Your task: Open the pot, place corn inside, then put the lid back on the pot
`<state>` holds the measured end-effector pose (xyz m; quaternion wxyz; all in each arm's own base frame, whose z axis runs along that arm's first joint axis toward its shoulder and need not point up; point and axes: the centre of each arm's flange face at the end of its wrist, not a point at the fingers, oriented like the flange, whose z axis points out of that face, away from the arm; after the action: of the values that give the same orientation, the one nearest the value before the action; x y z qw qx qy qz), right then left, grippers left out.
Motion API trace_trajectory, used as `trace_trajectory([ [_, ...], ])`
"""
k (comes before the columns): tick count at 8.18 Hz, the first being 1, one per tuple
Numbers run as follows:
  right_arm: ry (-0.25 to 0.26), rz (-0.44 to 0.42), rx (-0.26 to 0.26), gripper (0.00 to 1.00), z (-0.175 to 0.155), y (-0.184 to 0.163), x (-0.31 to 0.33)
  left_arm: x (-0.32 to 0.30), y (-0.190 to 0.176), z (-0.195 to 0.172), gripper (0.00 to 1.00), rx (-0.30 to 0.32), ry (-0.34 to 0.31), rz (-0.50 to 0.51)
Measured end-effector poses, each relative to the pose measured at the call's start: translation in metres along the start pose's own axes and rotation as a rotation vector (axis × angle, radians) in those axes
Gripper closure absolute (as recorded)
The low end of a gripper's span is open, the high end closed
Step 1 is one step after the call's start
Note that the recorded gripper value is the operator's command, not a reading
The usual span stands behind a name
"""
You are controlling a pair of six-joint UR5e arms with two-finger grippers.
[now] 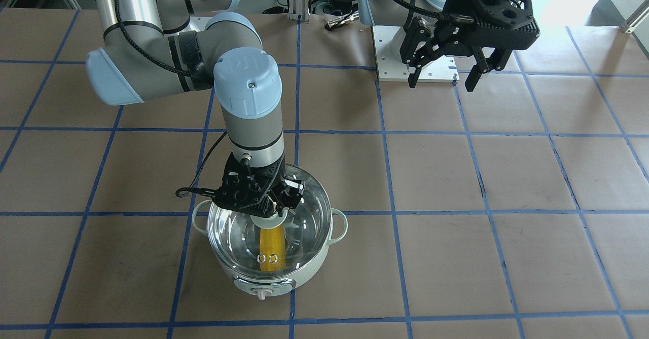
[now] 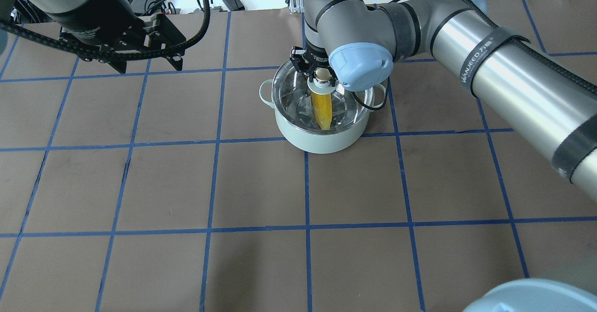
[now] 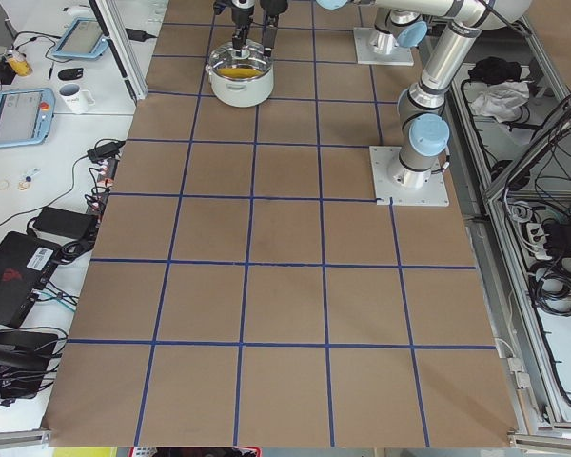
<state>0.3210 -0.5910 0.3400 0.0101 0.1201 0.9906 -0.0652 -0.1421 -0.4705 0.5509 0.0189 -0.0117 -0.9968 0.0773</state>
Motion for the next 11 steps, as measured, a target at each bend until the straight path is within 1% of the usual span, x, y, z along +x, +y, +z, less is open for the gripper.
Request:
trace_trajectory([
  [2,0.002,-0.007,0.001,0.73,0.000,0.000,0.000,0.000,0.000,0.000,0.00,0.000,0.000,-0.001],
  [5,0.004,-0.010,0.004,0.73,0.000,-0.001,0.001,0.000,-0.001,-0.001,0.00,0.002,0.000,0.000],
  [6,0.012,-0.011,0.006,0.72,0.002,-0.001,0.002,0.000,-0.001,-0.001,0.00,0.003,0.000,-0.001],
  [7,0.019,-0.012,0.011,0.33,0.002,-0.002,0.002,0.000,-0.002,0.001,0.00,0.002,0.001,-0.005],
  [8,0.025,-0.014,0.015,0.00,0.002,-0.002,0.003,0.000,-0.006,0.006,0.00,0.001,0.002,-0.008],
  [11,0.037,-0.008,0.019,0.00,0.001,-0.002,0.005,0.000,-0.013,0.011,0.00,0.001,0.000,-0.009],
])
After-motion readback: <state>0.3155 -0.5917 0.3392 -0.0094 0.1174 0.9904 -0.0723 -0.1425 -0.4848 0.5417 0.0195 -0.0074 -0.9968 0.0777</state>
